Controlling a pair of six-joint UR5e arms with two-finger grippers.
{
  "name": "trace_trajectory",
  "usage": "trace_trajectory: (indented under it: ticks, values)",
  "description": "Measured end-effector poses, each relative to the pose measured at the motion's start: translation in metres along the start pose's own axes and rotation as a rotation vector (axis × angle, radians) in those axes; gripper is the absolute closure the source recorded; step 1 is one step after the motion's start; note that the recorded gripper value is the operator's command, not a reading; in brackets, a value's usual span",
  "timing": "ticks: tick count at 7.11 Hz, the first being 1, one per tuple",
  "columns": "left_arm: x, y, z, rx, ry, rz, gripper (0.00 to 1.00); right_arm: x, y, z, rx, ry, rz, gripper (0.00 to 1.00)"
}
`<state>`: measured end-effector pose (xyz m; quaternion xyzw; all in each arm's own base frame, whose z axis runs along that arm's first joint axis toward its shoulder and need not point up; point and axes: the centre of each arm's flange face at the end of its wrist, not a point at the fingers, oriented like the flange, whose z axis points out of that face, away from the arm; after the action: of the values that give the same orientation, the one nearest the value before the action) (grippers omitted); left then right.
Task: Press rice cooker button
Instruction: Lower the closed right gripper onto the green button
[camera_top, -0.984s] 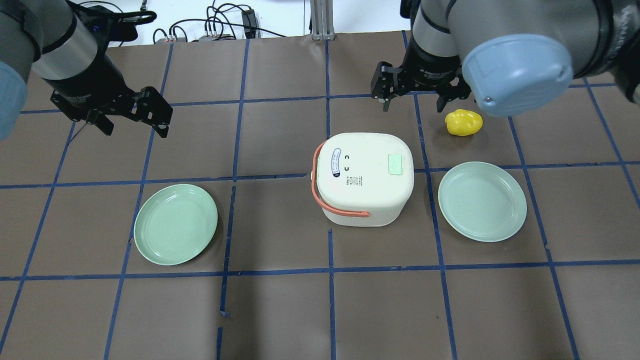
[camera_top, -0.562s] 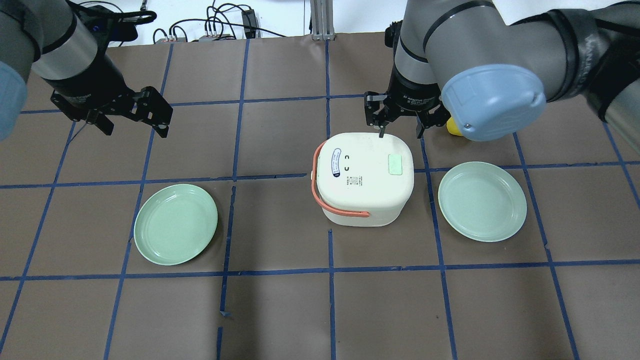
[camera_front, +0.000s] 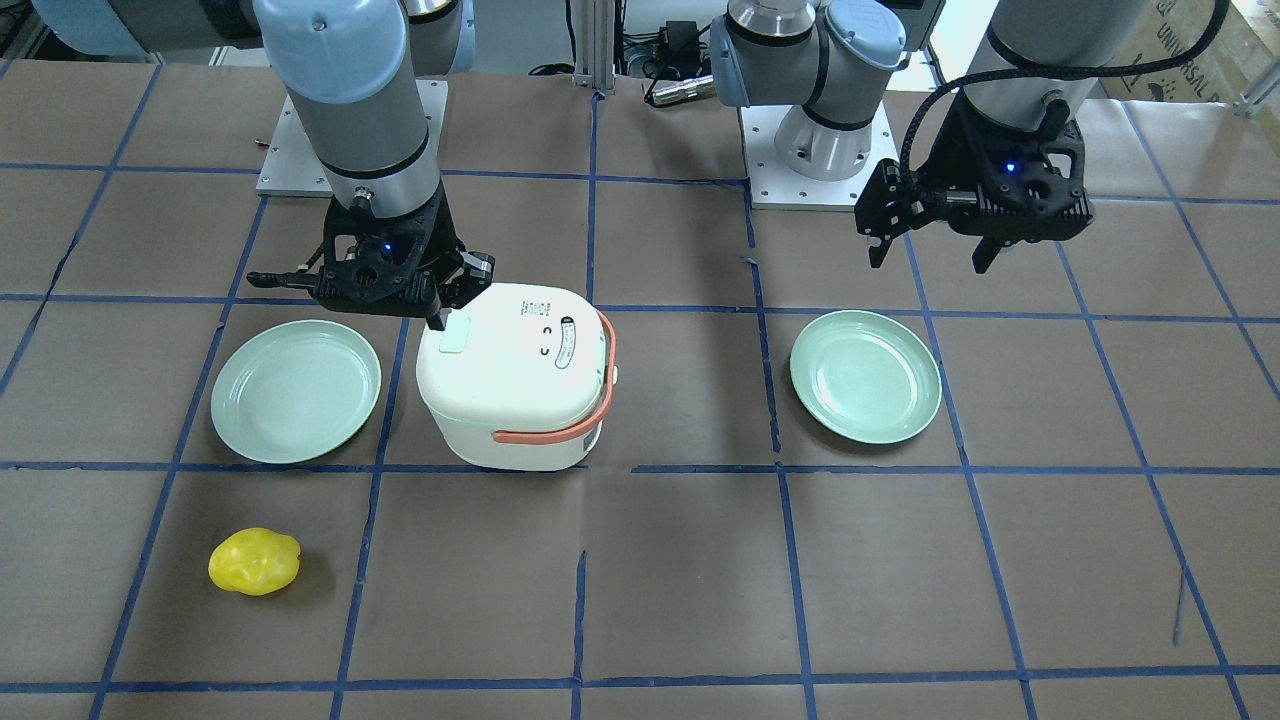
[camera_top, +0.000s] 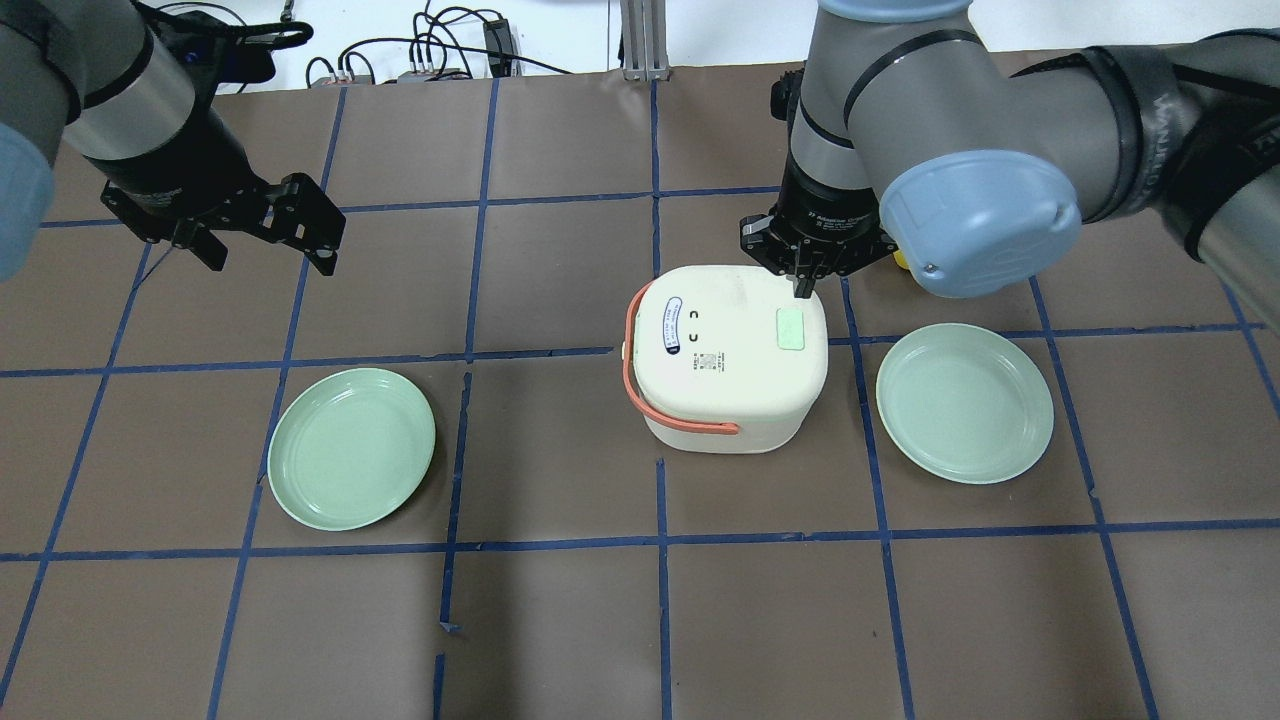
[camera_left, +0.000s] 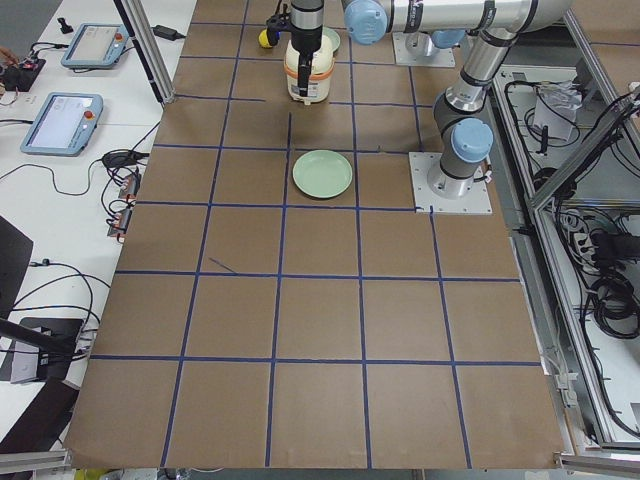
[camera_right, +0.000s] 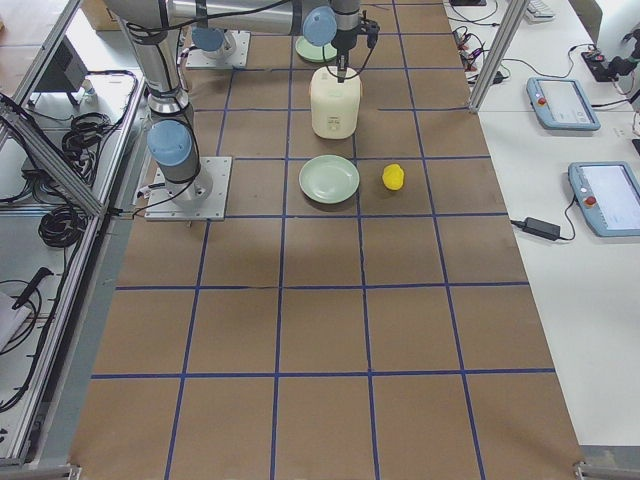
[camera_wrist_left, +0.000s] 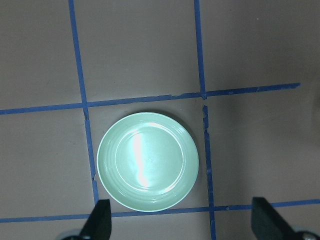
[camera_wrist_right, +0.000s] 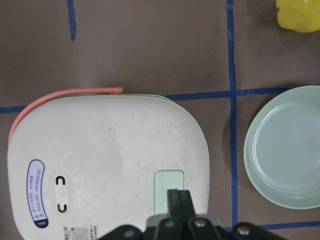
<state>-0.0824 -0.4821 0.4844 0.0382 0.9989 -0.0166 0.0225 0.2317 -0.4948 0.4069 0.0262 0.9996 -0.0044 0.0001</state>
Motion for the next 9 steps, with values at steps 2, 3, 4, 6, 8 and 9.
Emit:
trace_trajectory:
  ticks: [2,3,4,6,8,9]
  values:
    - [0.000,0.000,0.000,0.000,0.000,0.000,0.00,0.003,-0.002,0.003,0.001,0.028,-0.018,0.90]
    - [0.000,0.000,0.000,0.000,0.000,0.000,0.00,0.004,-0.002,0.005,-0.001,0.035,-0.018,0.90]
    - [0.000,0.000,0.000,0.000,0.000,0.000,0.00,0.004,-0.001,0.006,-0.007,0.036,-0.014,0.89]
    - [0.000,0.000,0.000,0.000,0.000,0.000,0.00,0.001,0.000,0.012,-0.024,0.033,-0.014,0.88]
    - [0.000,0.000,0.000,0.000,0.000,0.000,0.00,-0.002,-0.001,0.017,-0.038,0.033,-0.020,0.87]
    - [0.000,0.000,0.000,0.000,0.000,0.000,0.00,-0.004,0.000,0.021,-0.046,0.035,-0.024,0.87]
